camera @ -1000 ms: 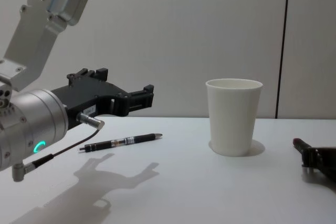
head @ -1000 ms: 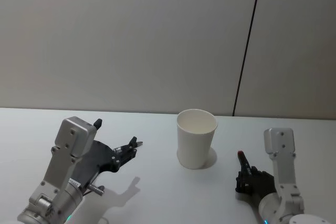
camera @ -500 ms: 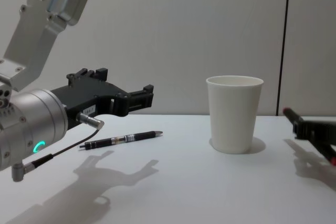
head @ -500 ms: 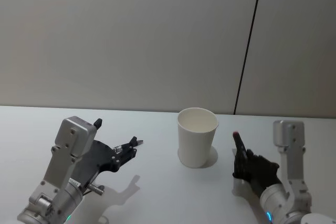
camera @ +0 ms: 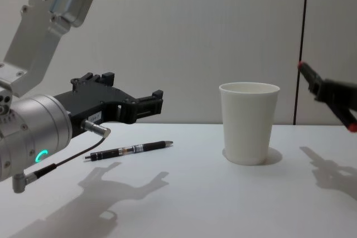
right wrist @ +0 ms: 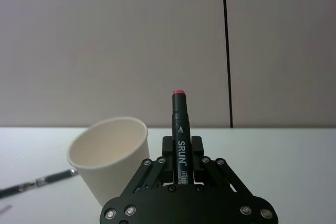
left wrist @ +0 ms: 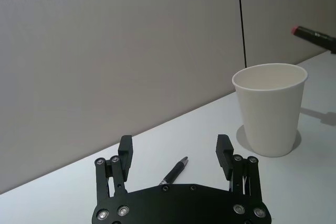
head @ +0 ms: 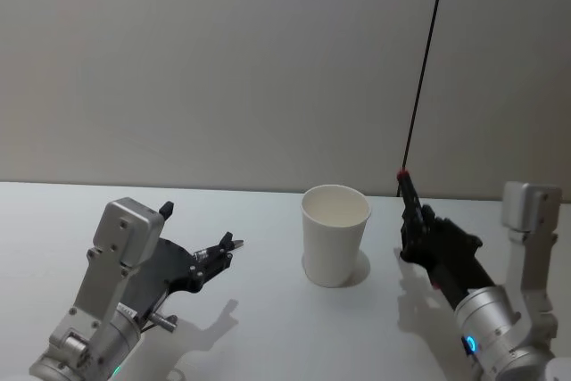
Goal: Place the pen into the pen holder.
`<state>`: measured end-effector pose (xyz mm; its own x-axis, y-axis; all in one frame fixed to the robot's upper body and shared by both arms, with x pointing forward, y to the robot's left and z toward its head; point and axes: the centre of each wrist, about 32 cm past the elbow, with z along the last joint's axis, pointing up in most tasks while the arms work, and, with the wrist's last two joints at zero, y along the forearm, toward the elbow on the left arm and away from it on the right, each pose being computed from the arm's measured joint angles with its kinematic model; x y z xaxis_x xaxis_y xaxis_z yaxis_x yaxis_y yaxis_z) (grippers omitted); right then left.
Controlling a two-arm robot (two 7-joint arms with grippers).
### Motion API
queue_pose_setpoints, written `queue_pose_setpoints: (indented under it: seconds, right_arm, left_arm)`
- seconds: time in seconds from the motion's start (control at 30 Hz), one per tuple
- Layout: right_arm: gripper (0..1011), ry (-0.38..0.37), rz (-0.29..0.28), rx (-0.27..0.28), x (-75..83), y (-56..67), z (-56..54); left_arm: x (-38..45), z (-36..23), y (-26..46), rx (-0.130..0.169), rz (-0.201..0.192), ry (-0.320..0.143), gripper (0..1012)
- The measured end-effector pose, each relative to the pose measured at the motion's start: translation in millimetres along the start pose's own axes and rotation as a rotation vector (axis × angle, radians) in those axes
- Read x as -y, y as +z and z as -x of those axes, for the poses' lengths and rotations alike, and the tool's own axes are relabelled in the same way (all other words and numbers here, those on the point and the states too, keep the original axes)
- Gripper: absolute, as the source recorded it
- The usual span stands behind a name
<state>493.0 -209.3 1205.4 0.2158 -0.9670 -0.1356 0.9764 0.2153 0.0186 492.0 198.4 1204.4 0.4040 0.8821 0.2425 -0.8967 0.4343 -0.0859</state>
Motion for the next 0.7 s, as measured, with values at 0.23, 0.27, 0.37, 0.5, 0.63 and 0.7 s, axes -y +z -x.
queue_pose_setpoints:
  seconds: [0.23, 0.27, 0.37, 0.5, 0.63, 0.7]
  right_arm:
    - [203, 0.049, -0.102, -0.032, -0.1, 6.4, -4.1]
    - [203, 0.06, -0.126, -0.04, -0.3, 7.9, -5.1]
    - [203, 0.084, -0.176, -0.058, -1.4, 11.7, -7.1]
    - [203, 0.122, -0.247, -0.089, -3.9, 17.4, -9.4]
    - [203, 0.171, -0.324, -0.128, -9.4, 23.4, -11.4]
    - [202, 0.187, -0.347, -0.138, -11.9, 25.1, -11.9]
  left_arm:
    - [0.0, 0.0, 0.0, 0.0, 0.0, 0.0, 1000]
    - [0.0, 0.0, 0.0, 0.0, 0.0, 0.0, 1000]
    - [0.0, 0.0, 0.0, 0.0, 0.0, 0.0, 1000]
    - [0.0, 0.0, 0.0, 0.0, 0.0, 0.0, 1000]
    - [0.0, 0.0, 0.0, 0.0, 0.0, 0.0, 1000]
    - [0.0, 0.0, 0.0, 0.0, 0.0, 0.0, 1000]
